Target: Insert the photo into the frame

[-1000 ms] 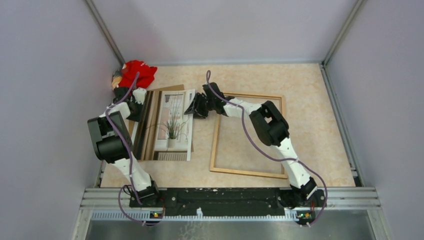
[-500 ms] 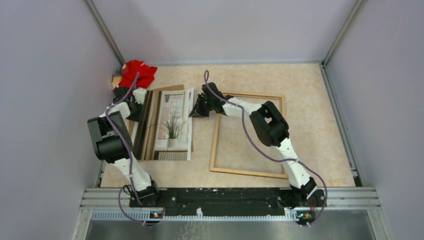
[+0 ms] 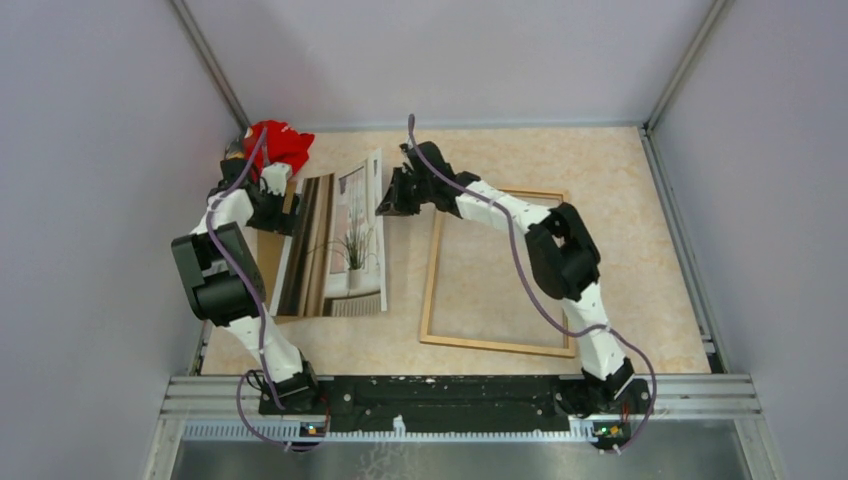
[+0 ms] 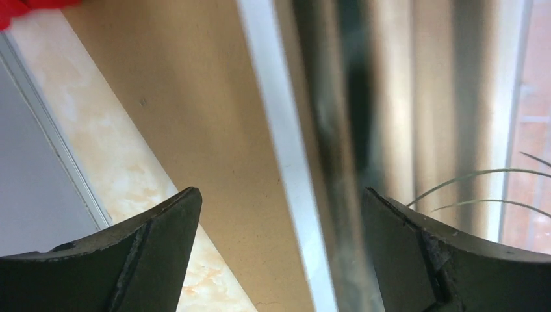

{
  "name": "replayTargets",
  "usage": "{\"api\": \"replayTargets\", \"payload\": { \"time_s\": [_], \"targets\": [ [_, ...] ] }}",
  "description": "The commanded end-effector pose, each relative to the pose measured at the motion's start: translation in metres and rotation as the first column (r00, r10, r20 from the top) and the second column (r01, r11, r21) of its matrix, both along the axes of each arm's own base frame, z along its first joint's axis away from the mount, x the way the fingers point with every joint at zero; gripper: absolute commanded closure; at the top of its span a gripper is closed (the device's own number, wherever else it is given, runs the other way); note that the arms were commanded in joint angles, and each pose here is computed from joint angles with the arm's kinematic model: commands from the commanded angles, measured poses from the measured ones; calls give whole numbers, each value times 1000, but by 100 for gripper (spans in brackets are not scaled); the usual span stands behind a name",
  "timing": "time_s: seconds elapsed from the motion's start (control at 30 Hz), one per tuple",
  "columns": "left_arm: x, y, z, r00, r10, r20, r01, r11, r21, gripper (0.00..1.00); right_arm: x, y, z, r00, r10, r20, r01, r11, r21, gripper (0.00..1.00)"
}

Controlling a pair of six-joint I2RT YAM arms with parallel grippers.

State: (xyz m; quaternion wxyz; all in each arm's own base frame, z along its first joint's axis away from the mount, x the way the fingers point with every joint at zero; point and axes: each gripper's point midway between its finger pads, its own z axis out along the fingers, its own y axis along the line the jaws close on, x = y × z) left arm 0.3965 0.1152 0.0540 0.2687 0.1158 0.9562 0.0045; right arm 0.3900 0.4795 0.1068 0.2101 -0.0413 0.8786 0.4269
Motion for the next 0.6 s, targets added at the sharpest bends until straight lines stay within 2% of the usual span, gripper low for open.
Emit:
{"api": "replayTargets", "payload": {
  "time_s": [0.0, 0.13, 0.27, 0.4, 0.47, 0.57],
  "targets": [
    [14, -22, 55, 996, -33, 80, 42, 993, -107, 2, -14, -40, 126, 975, 37, 220, -47, 998, 42, 100],
    [17, -36, 77, 990, -70, 126, 85, 989, -124, 1, -24, -138, 139, 979, -11, 201, 30, 995, -91, 100],
    [14, -60, 75, 985, -118, 125, 132, 985, -110, 2, -50, -249, 160, 962, -117, 246, 164, 971, -177, 100],
    [14, -81, 68, 981, -154, 115, 166, 981, -104, 1, -79, -347, 195, 904, -215, 369, 352, 864, -359, 100],
    [16, -89, 66, 981, -161, 112, 174, 978, -116, 2, -93, -372, 213, 878, -226, 421, 411, 807, -424, 100],
    [18, -100, 65, 979, -171, 107, 184, 973, -136, 2, -102, -401, 231, 840, -271, 470, 511, 685, -519, 100]
  ]
}}
